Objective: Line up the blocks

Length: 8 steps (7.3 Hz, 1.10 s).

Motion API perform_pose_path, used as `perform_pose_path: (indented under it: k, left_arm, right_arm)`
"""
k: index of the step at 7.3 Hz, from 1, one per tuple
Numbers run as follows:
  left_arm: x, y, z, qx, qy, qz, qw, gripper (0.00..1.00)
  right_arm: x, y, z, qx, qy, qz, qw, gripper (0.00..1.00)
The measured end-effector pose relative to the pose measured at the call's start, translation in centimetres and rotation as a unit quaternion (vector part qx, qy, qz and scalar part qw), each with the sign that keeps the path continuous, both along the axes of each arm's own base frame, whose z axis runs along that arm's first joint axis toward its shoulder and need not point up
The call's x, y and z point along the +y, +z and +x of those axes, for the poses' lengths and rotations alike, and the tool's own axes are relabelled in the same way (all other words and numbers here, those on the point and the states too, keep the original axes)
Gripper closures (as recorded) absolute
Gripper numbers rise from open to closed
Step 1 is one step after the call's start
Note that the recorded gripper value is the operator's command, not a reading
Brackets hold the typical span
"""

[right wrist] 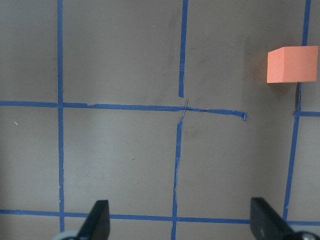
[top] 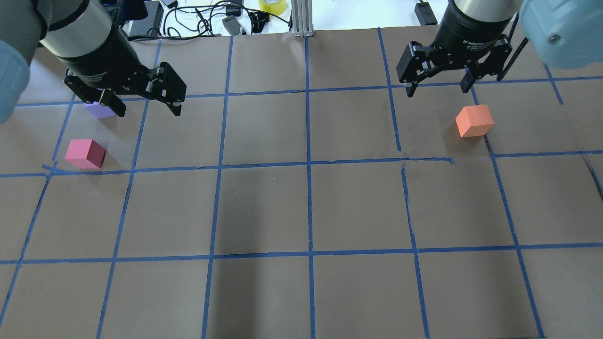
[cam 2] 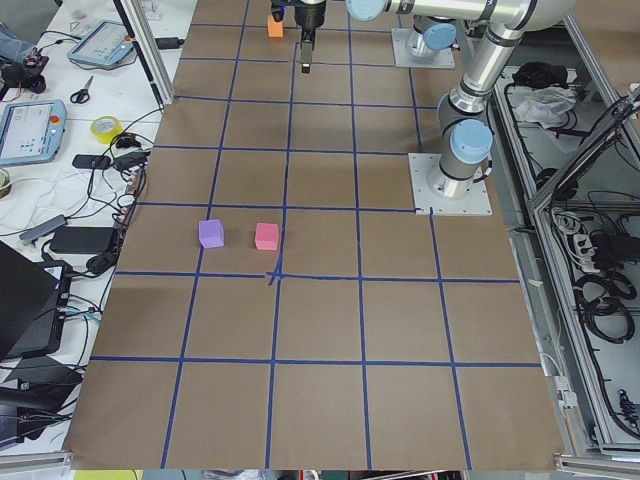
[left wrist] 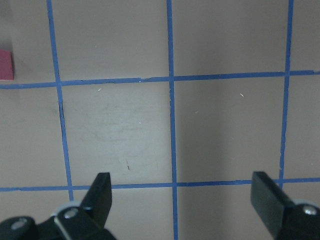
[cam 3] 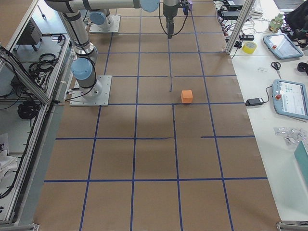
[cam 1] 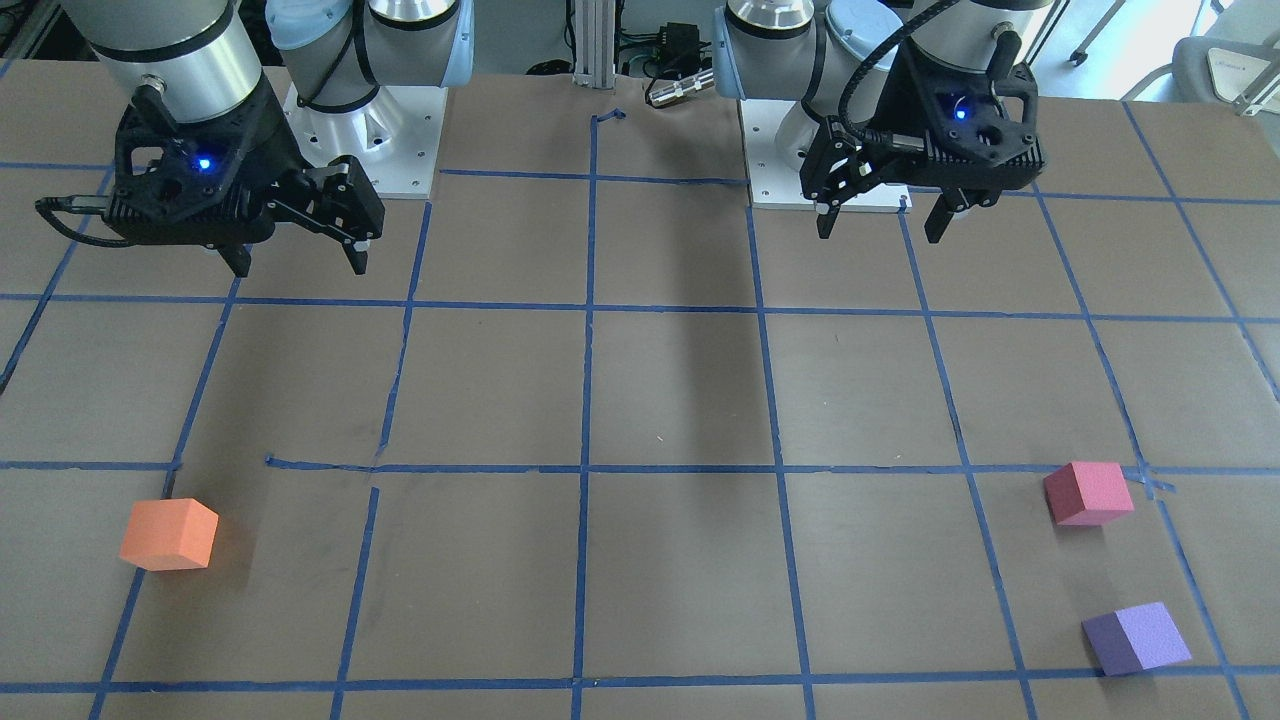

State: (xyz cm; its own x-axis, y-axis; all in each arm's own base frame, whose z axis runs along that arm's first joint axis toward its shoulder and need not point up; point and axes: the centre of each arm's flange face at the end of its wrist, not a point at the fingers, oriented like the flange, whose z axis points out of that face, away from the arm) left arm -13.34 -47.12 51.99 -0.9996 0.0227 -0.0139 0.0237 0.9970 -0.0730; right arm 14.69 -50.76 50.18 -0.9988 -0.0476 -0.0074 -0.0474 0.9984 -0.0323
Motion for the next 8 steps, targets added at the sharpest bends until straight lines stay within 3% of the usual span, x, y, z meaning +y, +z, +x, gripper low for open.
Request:
perform_pose_path:
  k: [8]
  left_arm:
    - [-0.15,-0.06,-0.01,0.000,-0.001,-0.001,1.0000,0.00]
  right_arm:
    - [-0.16,-1.16,-0.06,0.004,-0.001,0.005,1.0000,0.00]
